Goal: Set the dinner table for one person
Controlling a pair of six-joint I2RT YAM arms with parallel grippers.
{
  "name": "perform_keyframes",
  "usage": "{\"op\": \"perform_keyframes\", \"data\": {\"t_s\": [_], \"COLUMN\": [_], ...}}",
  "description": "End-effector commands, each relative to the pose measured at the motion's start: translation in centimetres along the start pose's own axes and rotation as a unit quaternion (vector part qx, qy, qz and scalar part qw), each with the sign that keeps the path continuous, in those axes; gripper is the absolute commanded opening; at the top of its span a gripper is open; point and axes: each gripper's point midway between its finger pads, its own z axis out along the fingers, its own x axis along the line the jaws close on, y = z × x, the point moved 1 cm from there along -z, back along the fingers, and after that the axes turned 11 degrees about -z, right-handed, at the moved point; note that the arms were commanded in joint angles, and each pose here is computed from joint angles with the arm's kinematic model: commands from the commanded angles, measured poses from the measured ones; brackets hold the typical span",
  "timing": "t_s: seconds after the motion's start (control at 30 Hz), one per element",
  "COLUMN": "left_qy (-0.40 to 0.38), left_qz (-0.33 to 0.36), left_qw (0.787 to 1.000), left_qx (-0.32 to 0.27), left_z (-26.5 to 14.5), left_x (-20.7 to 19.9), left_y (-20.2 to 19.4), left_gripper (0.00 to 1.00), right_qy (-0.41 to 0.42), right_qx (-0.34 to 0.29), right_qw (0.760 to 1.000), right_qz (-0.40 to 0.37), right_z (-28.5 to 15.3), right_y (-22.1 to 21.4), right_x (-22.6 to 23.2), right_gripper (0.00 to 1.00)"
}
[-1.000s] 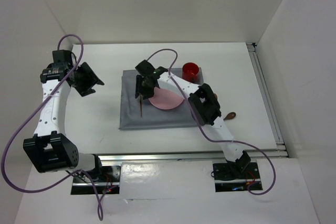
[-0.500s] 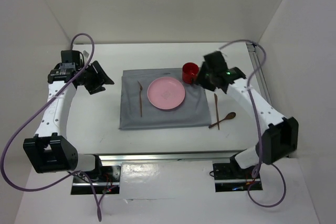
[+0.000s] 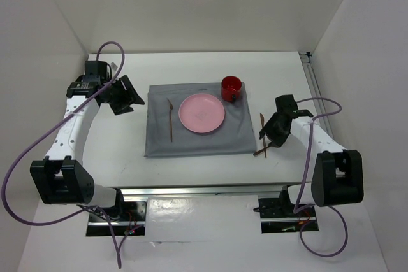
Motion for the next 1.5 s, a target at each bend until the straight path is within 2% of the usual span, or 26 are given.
{"op": "perform_keyframes", "data": {"t_s": [0.0, 0.4, 0.53, 0.7, 0.77, 0.9, 1.1, 1.37, 1.47], "left_qy": [-0.001, -0.006, -0.010, -0.007, -0.007, -0.008, -0.008, -0.005, -0.005], "left_qz": [0.016, 0.019, 0.019, 0.018, 0.018, 0.017, 0.017, 0.015, 0.015], "left_qw": [1.000, 1.000, 1.000, 1.000, 1.000, 1.000, 1.000, 1.000, 1.000], "left_qx": [-0.010, -0.008, -0.005, -0.002, -0.002, 0.005, 0.005, 0.008, 0.008], "left_z": [-0.2, 0.0, 0.0, 0.3, 0.3, 0.5, 0.5, 0.7, 0.7], "left_x": [-0.1, -0.8, -0.9, -0.8, -0.8, -0.8, -0.8, -0.5, -0.5], "left_y": [0.4, 0.3, 0.2, 0.2, 0.2, 0.1, 0.1, -0.1, -0.1], "left_gripper": [0.68, 0.68, 0.68, 0.68, 0.68, 0.68, 0.68, 0.68, 0.68], "right_qy": [0.028, 0.018, 0.010, -0.020, -0.025, -0.027, -0.037, -0.049, -0.051], "right_qx": [0.004, 0.005, 0.011, 0.009, 0.005, 0.009, 0.016, 0.000, -0.009], "right_qw": [0.999, 1.000, 1.000, 1.000, 1.000, 1.000, 0.999, 0.999, 0.999], "right_qz": [0.018, 0.024, 0.020, 0.014, 0.014, 0.010, 0.005, -0.001, -0.006], "right_z": [1.8, 2.9, 3.1, 3.2, 3.2, 3.4, 3.8, 4.3, 3.9], "right_y": [-0.2, -0.5, -0.9, -1.2, -1.1, -1.2, -1.6, -1.4, -1.1], "right_x": [0.8, 0.6, 0.5, -0.5, -0.6, -0.7, -0.9, -1.3, -1.1], "right_gripper": [0.54, 0.50, 0.44, 0.41, 0.32, 0.24, 0.22, 0.25, 0.14]}}
